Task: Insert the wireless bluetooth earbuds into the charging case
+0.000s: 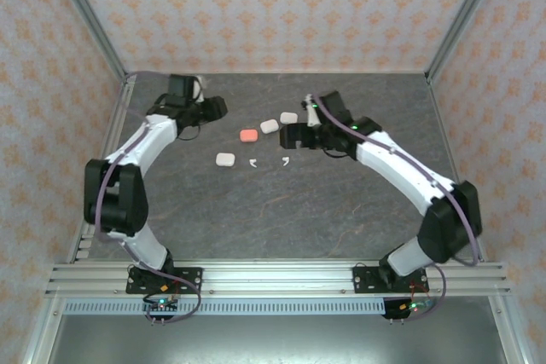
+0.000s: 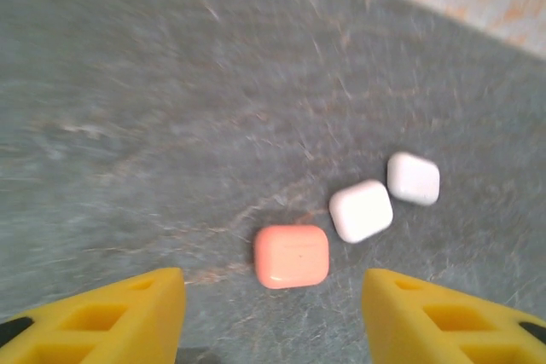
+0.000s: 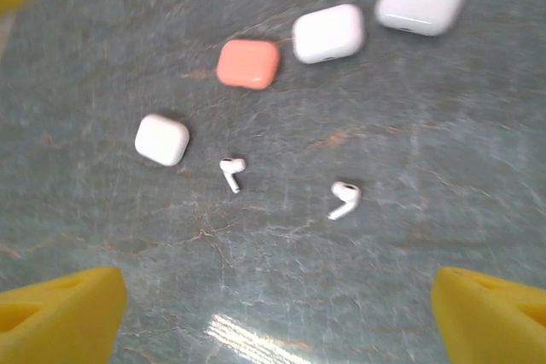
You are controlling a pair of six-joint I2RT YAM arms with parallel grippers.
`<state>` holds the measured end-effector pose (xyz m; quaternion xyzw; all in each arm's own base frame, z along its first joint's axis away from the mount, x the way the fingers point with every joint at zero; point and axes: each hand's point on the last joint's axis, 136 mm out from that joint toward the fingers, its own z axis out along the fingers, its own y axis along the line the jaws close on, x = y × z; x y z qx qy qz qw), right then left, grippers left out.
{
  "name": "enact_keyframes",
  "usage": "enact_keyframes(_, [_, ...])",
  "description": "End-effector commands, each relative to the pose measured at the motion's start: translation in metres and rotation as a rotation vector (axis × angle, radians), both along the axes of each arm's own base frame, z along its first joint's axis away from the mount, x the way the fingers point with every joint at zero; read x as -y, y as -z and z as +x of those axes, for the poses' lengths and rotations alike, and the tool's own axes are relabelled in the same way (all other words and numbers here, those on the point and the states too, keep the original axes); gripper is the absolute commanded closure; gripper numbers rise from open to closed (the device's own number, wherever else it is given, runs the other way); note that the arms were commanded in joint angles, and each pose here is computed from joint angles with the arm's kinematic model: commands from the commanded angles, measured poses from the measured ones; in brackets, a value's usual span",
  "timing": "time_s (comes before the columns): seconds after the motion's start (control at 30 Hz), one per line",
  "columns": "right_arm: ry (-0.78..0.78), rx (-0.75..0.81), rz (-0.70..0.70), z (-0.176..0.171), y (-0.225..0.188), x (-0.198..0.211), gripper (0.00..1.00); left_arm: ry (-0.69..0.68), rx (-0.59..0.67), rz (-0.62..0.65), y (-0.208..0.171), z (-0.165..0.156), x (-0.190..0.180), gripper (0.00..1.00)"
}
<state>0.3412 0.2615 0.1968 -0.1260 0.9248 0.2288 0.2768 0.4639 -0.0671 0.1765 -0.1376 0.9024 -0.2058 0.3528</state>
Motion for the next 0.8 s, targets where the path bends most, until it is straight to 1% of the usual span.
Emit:
enact_keyframes(0.0, [-0.127,0.048,-0.145,0.004,0.013,-0.028,0.07,-0.087,-0.040,-0.040,0.007,-0.020,-0.029,0.42])
enact_keyframes(0.17, [-0.314,0.067,-0.277,0.015,0.046,-0.087,0.08,-0.208,-0.060,-0.082,0.008,-0.051,-0.068,0.38])
enact_keyframes(0.27, [-0.441,0.063,-0.362,0.021,0.070,-0.118,0.10,-0.259,-0.081,-0.119,0.016,-0.069,-0.085,0.36])
enact_keyframes(0.37, [-0.540,0.069,-0.417,0.028,0.088,-0.146,0.10,-0.296,-0.107,-0.152,0.026,-0.085,-0.097,0.35])
enact_keyframes(0.5, [-0.604,0.072,-0.413,0.035,0.108,-0.176,0.11,-0.319,-0.139,-0.173,0.037,-0.103,-0.103,0.35])
enact_keyframes(0.63, [-0.631,0.065,-0.388,0.039,0.127,-0.196,0.10,-0.318,-0.153,-0.173,0.041,-0.114,-0.101,0.34])
enact_keyframes(0.77, [-0.659,0.066,-0.385,0.037,0.144,-0.207,0.10,-0.320,-0.168,-0.179,0.046,-0.119,-0.099,0.34])
